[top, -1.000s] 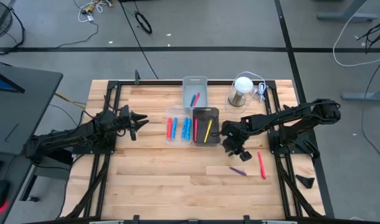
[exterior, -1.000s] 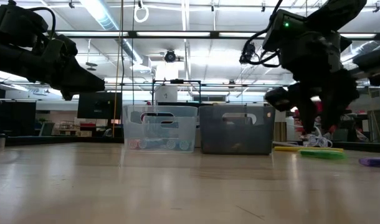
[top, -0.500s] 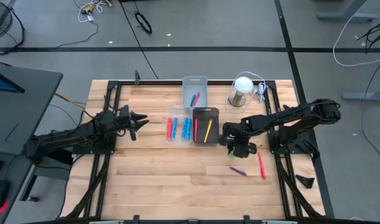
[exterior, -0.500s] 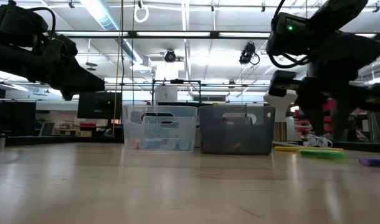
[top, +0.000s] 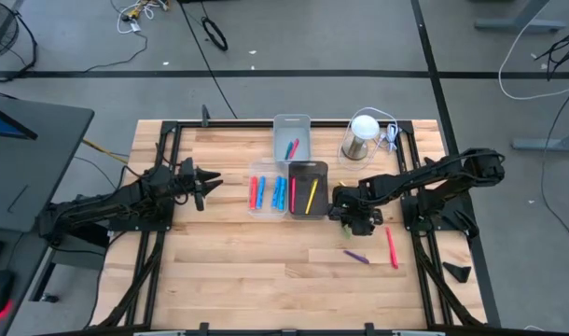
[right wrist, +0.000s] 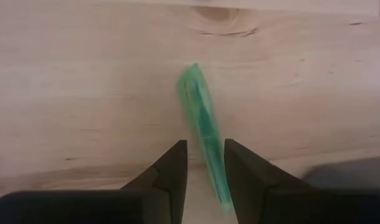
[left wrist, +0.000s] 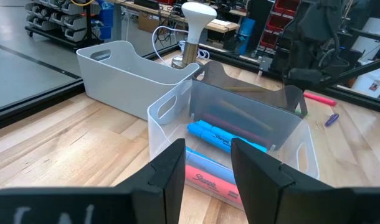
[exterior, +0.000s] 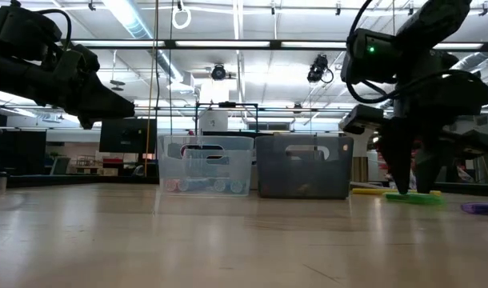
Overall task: Pick & Place Markers
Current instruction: Put the green pen into the gray bin
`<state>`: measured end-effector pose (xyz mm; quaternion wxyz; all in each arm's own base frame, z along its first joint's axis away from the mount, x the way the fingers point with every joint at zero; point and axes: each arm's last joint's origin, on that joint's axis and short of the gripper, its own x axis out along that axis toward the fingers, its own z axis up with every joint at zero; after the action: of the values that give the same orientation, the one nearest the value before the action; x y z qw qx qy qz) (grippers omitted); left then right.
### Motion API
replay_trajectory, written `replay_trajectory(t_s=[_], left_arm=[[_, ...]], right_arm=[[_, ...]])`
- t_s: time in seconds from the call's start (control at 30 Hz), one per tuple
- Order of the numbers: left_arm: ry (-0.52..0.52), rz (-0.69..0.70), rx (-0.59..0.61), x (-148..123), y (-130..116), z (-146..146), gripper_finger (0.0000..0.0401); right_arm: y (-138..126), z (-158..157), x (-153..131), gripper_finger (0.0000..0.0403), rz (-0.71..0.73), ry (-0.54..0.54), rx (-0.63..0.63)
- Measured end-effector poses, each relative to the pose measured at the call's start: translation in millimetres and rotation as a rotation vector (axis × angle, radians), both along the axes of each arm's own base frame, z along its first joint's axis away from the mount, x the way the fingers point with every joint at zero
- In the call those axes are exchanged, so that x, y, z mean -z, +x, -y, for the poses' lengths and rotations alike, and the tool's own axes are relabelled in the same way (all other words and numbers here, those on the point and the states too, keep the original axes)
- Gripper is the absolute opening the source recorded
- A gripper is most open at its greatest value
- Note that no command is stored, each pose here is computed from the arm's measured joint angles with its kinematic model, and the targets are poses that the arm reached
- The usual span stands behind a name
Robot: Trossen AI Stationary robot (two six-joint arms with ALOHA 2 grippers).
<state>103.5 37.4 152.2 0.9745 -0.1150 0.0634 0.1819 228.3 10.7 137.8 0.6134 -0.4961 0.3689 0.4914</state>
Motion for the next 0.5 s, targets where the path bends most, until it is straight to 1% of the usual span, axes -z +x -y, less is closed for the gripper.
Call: replay_trajectory(t_s=[0.13,0.33,0.5], left_arm=[[0.0,0.0,0.0,0,0,0,0.0135],[0.0,0.0,0.0,0,0,0,0.0135],[0.0,0.0,0.0,0,0,0,0.0135]], right_arm=[[3,0,4,0.0107,-0.015,-0.006,-0.014],[13,-4,1,0.0107,0.001,-0.006,-0.039],[17,-4,9,0.0107,-0.052,0.016,0.011]])
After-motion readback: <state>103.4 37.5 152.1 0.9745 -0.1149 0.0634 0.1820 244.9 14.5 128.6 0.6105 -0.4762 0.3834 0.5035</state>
